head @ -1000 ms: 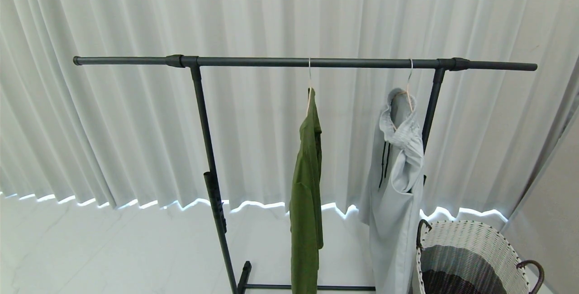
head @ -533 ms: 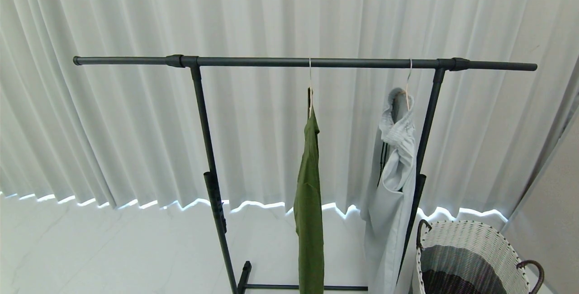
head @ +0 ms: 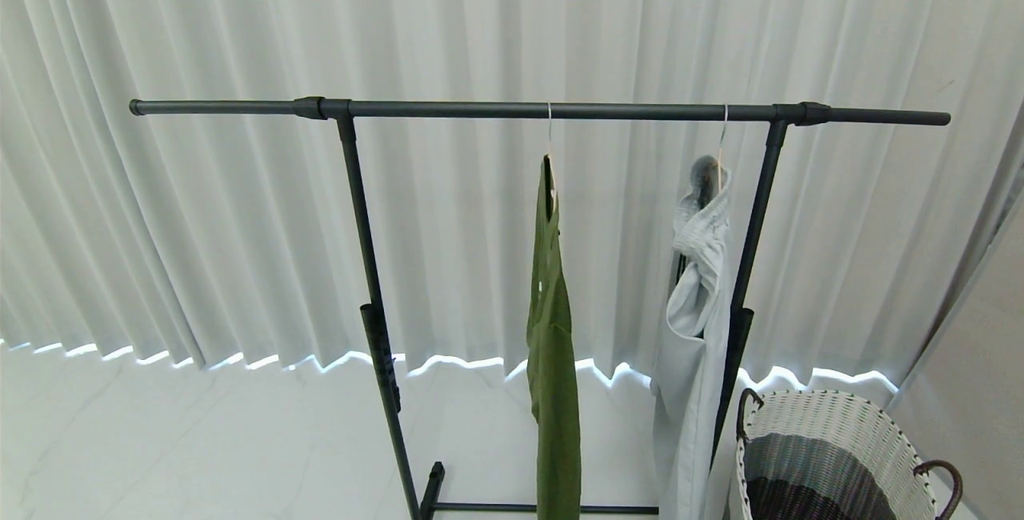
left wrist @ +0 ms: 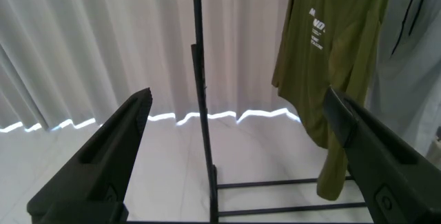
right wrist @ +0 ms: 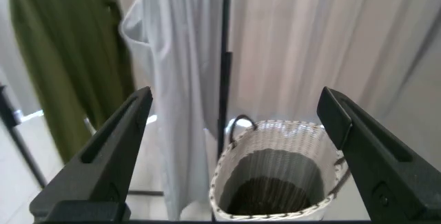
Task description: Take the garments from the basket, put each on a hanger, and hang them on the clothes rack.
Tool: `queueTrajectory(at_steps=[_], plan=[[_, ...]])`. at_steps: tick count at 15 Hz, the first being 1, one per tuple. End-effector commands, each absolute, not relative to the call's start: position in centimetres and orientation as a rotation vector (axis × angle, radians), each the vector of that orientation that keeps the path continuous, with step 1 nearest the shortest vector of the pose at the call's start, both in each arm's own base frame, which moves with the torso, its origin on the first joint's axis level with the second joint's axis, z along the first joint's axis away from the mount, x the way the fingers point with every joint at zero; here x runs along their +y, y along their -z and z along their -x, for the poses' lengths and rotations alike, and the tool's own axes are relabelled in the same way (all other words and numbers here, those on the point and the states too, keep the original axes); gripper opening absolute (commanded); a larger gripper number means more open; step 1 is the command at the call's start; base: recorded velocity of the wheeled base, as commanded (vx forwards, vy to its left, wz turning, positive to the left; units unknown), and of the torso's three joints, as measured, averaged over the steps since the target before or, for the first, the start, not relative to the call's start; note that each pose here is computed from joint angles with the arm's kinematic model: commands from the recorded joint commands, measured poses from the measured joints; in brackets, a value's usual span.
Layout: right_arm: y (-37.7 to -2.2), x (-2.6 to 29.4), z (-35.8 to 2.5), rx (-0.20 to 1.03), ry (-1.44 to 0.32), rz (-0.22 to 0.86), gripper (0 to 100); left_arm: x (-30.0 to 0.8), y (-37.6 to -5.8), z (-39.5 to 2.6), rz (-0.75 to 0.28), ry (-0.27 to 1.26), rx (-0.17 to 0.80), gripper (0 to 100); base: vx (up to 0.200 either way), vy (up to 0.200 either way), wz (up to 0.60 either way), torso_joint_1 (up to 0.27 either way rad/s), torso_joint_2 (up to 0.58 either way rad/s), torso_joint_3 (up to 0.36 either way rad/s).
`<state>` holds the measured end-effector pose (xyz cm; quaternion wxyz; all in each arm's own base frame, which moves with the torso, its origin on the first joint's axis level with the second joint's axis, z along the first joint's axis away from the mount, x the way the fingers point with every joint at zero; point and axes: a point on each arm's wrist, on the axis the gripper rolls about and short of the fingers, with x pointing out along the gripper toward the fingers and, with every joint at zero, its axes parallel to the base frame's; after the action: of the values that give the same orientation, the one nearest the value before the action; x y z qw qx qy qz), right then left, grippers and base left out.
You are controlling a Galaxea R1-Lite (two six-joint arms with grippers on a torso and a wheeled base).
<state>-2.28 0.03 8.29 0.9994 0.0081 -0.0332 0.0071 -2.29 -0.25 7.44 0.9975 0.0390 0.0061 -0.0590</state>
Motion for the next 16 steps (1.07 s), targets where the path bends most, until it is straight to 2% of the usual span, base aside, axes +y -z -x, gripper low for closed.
queueTrajectory(at_steps=[1,2,4,9,16], plan=[[-8.18,-0.23,2.30,-0.060,0.102,-0.015,100,-0.25,-7.46,2.31,-0.096,0.117,0.010,100,0.000,0.000,0.00,0.000,0.00,0.000],[-8.06,-0.39,2.30,-0.049,0.173,-0.038,100,-0.25,-7.48,2.31,-0.099,0.117,0.008,100,0.000,0.000,0.00,0.000,0.00,0.000],[-8.03,-0.35,2.29,-0.047,0.154,-0.061,100,-0.25,-7.46,2.32,-0.087,0.119,0.009,100,0.000,0.000,0.00,0.000,0.00,0.000],[-7.58,-0.03,2.27,-0.002,0.014,-0.005,100,-0.25,-7.46,2.32,-0.085,0.117,0.009,100,0.000,0.000,0.00,0.000,0.00,0.000],[-7.59,-0.21,2.27,-0.001,0.092,-0.025,100,-0.25,-7.46,2.32,-0.085,0.117,0.009,100,0.000,0.000,0.00,0.000,0.00,0.000]])
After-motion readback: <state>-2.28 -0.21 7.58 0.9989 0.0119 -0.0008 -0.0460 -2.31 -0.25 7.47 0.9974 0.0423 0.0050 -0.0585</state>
